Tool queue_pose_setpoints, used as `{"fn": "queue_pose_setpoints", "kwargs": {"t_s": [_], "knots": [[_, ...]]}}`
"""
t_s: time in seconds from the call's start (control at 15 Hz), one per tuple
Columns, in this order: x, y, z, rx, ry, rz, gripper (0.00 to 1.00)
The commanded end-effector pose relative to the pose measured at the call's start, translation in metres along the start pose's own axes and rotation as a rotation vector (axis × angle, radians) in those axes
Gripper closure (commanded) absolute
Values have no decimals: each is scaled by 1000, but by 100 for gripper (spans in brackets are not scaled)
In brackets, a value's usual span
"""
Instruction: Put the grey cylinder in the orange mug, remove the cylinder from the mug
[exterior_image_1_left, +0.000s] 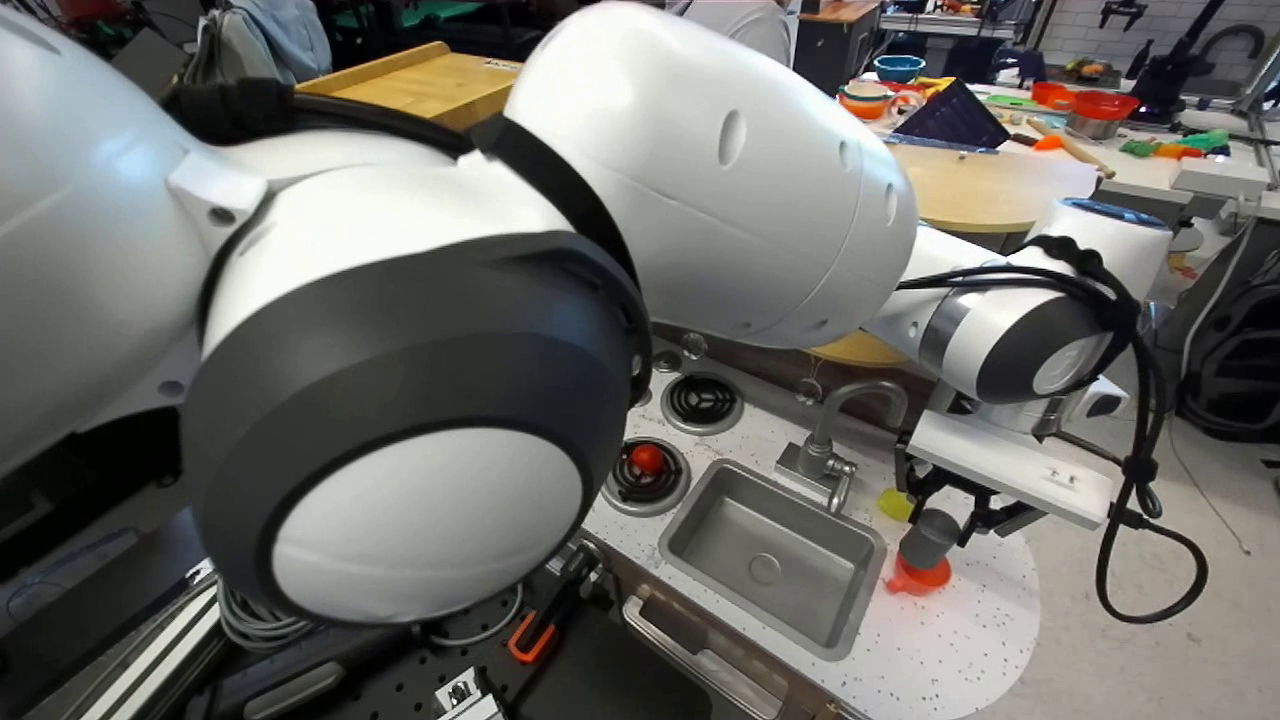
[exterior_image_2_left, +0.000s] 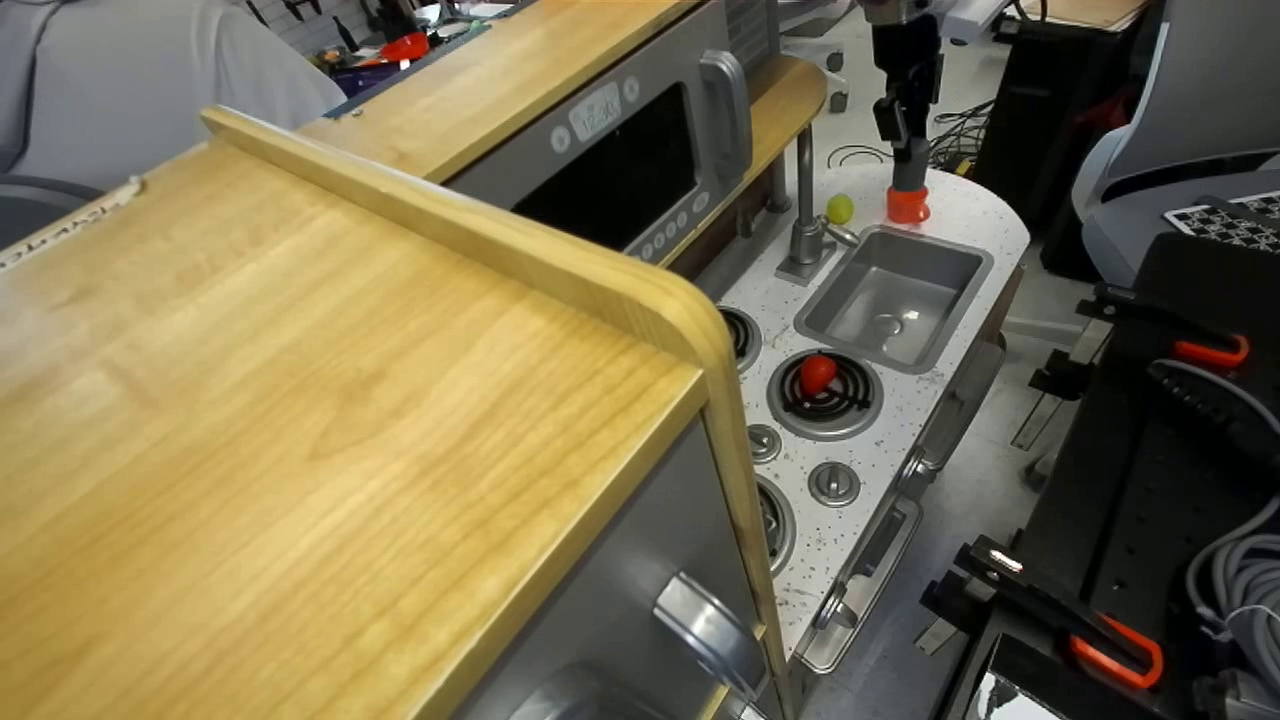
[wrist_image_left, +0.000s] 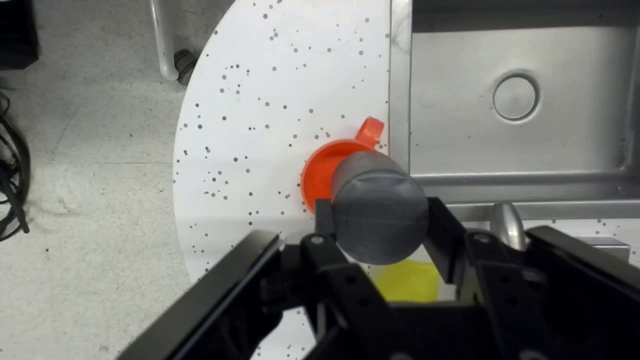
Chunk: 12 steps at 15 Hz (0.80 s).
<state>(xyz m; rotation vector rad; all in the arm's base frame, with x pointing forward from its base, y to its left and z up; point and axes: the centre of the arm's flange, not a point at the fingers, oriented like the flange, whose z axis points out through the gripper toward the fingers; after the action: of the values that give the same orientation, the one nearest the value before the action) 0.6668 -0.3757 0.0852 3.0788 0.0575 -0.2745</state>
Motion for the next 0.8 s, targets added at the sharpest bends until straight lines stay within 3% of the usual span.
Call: {"fn": "queue_pose_setpoints", "kwargs": {"t_s": [0.0, 0.47, 0.73], "knots": [[-27, -5, -34, 42, -20, -20, 78], [-60, 19, -22, 28, -64, 55, 78], [-86, 29, 5, 31, -111, 87, 78]]}}
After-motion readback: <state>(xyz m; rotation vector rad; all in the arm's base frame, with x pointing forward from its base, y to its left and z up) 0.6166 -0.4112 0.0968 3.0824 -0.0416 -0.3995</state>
